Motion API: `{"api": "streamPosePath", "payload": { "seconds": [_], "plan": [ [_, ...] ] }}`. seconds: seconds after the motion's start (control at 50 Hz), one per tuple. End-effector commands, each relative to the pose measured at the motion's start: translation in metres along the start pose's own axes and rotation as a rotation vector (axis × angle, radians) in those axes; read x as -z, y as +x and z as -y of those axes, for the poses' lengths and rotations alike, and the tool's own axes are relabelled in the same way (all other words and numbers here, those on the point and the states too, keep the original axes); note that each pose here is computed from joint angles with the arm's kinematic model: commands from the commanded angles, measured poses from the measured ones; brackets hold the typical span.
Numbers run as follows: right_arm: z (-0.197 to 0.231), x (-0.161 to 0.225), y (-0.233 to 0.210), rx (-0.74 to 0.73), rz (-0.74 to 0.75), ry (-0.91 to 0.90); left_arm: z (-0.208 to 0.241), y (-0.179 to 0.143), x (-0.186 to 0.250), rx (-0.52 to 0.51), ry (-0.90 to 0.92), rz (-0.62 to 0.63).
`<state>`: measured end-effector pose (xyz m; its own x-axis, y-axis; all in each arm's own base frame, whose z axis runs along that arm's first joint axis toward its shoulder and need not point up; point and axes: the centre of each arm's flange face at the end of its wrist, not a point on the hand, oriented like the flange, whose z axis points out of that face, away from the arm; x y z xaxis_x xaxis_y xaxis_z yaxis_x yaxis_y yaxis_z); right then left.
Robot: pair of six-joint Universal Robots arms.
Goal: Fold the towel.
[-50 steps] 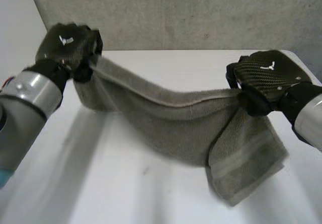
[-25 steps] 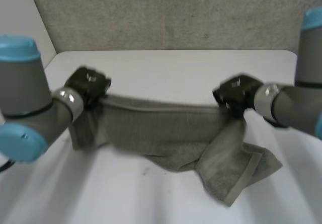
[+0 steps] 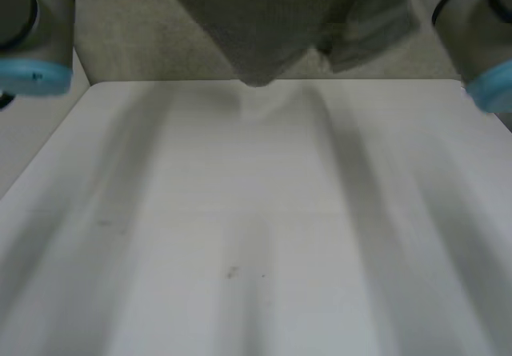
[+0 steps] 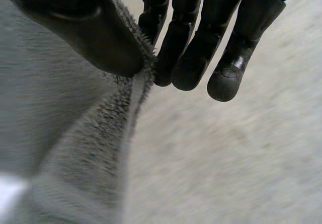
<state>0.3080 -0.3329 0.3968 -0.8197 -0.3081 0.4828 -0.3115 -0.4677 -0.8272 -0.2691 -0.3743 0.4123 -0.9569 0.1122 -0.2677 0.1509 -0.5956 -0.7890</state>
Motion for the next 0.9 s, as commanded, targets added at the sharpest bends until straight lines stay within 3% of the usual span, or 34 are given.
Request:
{"api": "streamPosePath", "payload": {
  "seconds": [0.02, 0.08, 0.18, 0.32, 0.46, 0.56, 0.64, 0.9],
  "plan": [
    [-0.081, 0.047, -0.066, -0.042, 0.294, -0.294, -0.099, 0.038, 0.085, -0.028, -0.373, -0.206],
    [-0.097, 0.053, -0.078, -0.043, 0.338, -0.334, -0.113, 0.043, 0.099, -0.051, -0.409, -0.227],
    [-0.161, 0.08, -0.124, -0.013, 0.486, -0.502, -0.16, 0.058, 0.15, -0.2, -0.528, -0.324],
    [-0.19, 0.095, -0.138, -0.025, 0.524, -0.594, -0.165, 0.06, 0.174, -0.304, -0.57, -0.389],
    [-0.185, 0.096, -0.127, -0.153, 0.441, -0.594, -0.139, 0.052, 0.169, -0.307, -0.529, -0.365],
    [-0.183, 0.096, -0.105, -0.338, 0.31, -0.582, -0.106, 0.048, 0.16, -0.305, -0.454, -0.345],
    [-0.183, 0.099, -0.095, -0.382, 0.268, -0.577, -0.092, 0.046, 0.158, -0.297, -0.435, -0.344],
    [-0.195, 0.123, -0.115, -0.464, 0.316, -0.659, -0.057, 0.045, 0.148, -0.201, -0.454, -0.358]
  ]
}}
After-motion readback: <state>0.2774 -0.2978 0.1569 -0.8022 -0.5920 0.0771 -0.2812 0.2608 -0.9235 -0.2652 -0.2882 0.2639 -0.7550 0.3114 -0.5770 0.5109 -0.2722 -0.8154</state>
